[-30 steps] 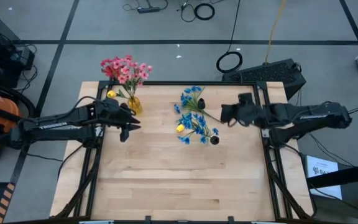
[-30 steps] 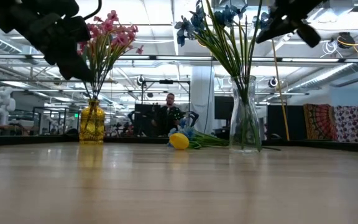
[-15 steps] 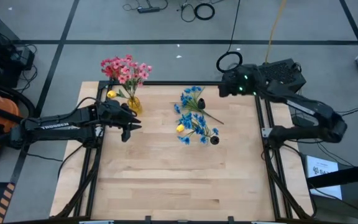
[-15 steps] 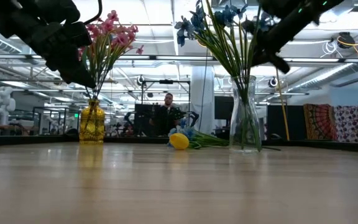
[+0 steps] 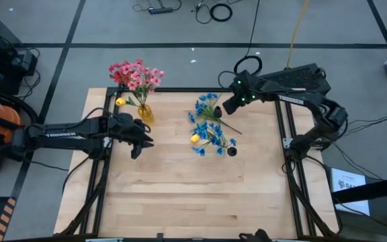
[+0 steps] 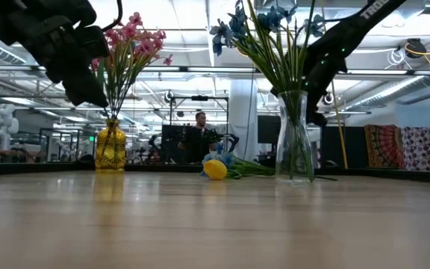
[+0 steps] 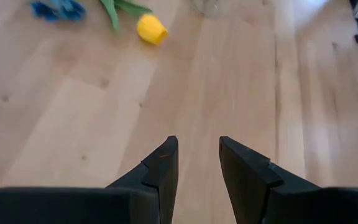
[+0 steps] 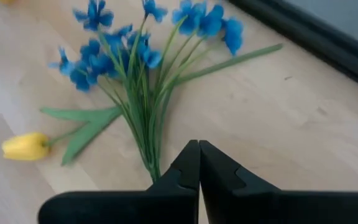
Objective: Sort flowers into vase by color
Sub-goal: Put the blue flowers into the transparent vase
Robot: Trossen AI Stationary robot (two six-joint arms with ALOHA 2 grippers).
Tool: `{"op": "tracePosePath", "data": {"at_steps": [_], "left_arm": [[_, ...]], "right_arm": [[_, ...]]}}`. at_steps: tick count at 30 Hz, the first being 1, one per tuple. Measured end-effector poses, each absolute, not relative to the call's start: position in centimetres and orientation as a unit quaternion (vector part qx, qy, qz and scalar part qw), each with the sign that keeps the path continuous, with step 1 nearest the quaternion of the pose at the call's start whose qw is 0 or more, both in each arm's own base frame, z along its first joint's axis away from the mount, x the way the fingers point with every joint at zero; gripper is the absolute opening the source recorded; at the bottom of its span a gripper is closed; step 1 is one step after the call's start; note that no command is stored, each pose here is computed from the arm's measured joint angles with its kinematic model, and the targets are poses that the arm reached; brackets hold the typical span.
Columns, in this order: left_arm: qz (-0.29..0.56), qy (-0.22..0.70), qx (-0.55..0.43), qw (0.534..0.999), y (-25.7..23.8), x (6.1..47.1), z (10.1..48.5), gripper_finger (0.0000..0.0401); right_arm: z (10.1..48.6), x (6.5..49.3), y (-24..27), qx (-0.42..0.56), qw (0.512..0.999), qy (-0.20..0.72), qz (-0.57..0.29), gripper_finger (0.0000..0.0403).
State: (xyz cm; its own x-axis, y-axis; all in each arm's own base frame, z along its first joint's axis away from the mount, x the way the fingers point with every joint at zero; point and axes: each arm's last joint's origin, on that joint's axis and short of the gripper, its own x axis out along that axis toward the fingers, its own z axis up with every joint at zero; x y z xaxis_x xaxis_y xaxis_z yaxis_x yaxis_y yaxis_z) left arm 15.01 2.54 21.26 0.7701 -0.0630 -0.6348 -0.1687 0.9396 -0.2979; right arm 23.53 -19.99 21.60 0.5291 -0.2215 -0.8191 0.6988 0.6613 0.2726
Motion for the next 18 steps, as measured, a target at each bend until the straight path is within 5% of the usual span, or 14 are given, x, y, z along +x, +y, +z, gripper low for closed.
{"op": "tracePosePath", "data": {"at_steps": [9,18], "left_arm": [[0.028,0.379,-0.181,0.907,0.3,16.2,20.2,0.0122],[0.045,0.375,-0.159,0.912,-0.2,16.6,20.0,0.0122]], "right_arm": [[19.5,25.0,-19.9,0.289,0.82,0.422,-0.257,0.0006],[18.7,27.0,-17.9,0.166,0.837,0.468,-0.229,0.0071]]}}
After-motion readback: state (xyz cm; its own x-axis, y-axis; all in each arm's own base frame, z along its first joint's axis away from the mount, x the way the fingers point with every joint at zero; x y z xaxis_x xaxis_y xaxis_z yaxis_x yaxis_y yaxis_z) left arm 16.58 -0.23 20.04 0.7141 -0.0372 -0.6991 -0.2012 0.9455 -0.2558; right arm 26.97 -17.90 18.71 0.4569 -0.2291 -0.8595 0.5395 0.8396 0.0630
